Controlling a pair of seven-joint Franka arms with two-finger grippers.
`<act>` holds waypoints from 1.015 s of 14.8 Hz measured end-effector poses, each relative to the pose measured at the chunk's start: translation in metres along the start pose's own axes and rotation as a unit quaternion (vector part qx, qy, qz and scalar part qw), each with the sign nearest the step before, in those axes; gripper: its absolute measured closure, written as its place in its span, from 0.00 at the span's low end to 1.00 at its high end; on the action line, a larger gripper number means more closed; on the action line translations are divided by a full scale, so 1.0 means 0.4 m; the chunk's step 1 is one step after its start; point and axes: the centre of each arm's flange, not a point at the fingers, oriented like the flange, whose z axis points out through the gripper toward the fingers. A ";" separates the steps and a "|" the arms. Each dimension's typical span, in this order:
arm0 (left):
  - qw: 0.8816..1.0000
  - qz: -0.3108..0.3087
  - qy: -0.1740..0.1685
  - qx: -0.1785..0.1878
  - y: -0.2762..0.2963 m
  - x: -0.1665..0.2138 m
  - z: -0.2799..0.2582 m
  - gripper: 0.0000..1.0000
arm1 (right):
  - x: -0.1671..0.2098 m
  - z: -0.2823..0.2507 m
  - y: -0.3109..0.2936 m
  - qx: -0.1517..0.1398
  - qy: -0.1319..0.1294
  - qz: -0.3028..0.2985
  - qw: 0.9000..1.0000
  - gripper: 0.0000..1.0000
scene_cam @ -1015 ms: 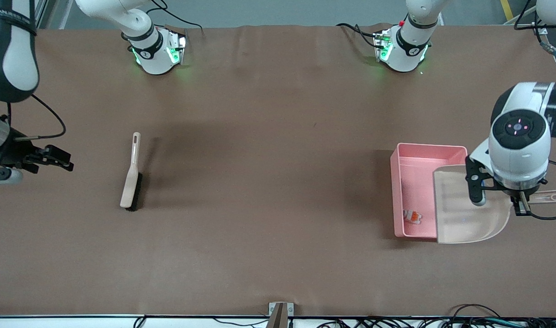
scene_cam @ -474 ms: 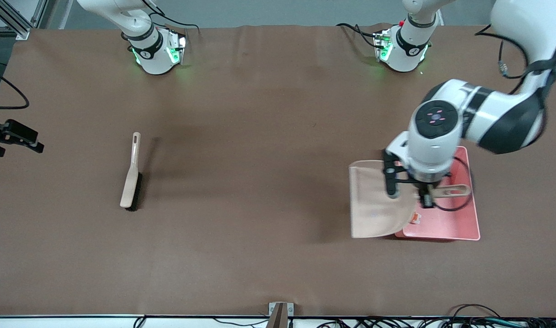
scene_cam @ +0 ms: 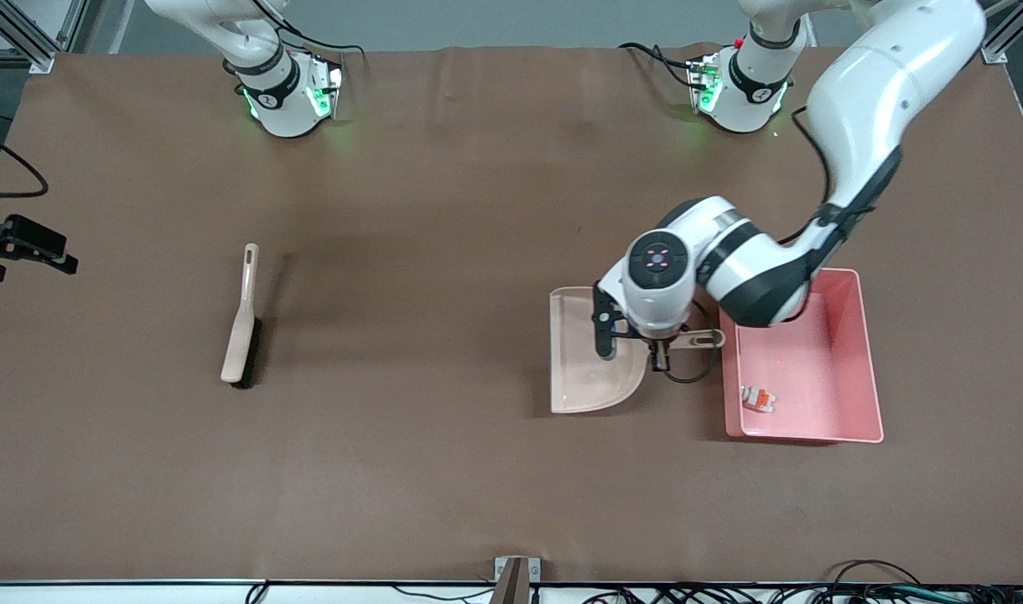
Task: Clean e-waste and dump in bin
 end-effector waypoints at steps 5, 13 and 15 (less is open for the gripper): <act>0.998 0.037 -0.028 0.033 0.085 0.179 0.044 0.66 | -0.085 -0.062 -0.038 -0.009 0.023 -0.011 1.000 0.00; 0.999 0.024 -0.029 0.022 0.089 0.182 0.082 0.66 | -0.078 -0.006 -0.044 -0.026 0.027 -0.019 0.999 0.00; 0.999 0.017 -0.029 0.020 0.092 0.183 0.087 0.66 | -0.088 -0.006 -0.048 -0.023 0.009 -0.020 0.999 0.00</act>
